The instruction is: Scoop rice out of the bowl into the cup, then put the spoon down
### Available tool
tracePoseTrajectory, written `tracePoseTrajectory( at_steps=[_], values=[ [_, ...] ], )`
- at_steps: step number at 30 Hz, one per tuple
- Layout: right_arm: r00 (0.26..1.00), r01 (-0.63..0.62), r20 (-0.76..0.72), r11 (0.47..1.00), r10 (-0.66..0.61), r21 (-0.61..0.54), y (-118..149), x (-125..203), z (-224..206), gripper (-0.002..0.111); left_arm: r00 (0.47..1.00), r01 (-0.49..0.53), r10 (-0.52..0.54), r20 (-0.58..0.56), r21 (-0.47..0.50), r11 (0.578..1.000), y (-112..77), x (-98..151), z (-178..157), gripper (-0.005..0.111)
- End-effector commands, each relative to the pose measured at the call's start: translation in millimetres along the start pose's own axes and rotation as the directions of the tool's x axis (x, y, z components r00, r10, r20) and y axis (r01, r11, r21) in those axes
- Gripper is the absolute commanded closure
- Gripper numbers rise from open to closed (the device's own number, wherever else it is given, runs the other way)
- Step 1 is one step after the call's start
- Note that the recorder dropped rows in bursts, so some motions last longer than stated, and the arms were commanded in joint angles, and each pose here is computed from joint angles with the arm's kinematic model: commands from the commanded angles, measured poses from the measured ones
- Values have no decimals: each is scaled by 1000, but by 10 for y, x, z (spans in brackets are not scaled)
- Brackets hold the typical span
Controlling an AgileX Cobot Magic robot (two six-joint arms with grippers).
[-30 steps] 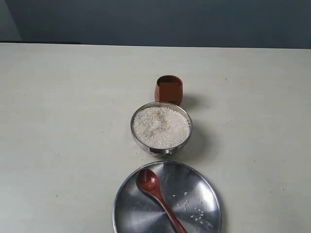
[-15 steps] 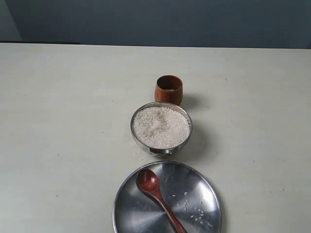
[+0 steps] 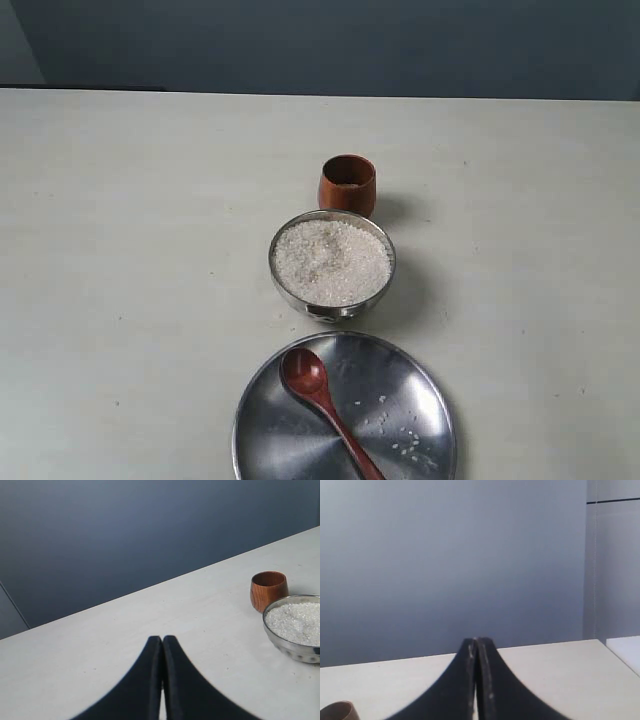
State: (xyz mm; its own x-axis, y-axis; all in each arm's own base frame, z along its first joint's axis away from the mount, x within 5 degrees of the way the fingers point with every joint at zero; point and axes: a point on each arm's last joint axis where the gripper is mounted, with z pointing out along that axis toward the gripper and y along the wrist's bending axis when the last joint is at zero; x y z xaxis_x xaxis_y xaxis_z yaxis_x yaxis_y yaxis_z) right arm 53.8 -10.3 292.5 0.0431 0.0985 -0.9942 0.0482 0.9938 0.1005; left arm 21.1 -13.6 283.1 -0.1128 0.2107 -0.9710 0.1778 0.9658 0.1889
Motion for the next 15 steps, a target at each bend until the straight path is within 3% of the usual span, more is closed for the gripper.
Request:
tracePoseTrajectory(
  at_steps=[1, 10, 15],
  values=[
    [999, -20, 42, 998, 22, -57, 45, 200, -4, 108, 1000, -2, 2, 14, -5, 1000, 2, 1, -6, 106],
    [994, -114, -4, 992, 114, -52, 38, 374, 12, 108, 1000, -2, 2, 14, -5, 1000, 2, 1, -6, 106],
    [997, -83, -5, 995, 82, -51, 36, 388, 15, 108, 1000, -2, 2, 14, -5, 1000, 2, 1, -6, 106]
  ],
)
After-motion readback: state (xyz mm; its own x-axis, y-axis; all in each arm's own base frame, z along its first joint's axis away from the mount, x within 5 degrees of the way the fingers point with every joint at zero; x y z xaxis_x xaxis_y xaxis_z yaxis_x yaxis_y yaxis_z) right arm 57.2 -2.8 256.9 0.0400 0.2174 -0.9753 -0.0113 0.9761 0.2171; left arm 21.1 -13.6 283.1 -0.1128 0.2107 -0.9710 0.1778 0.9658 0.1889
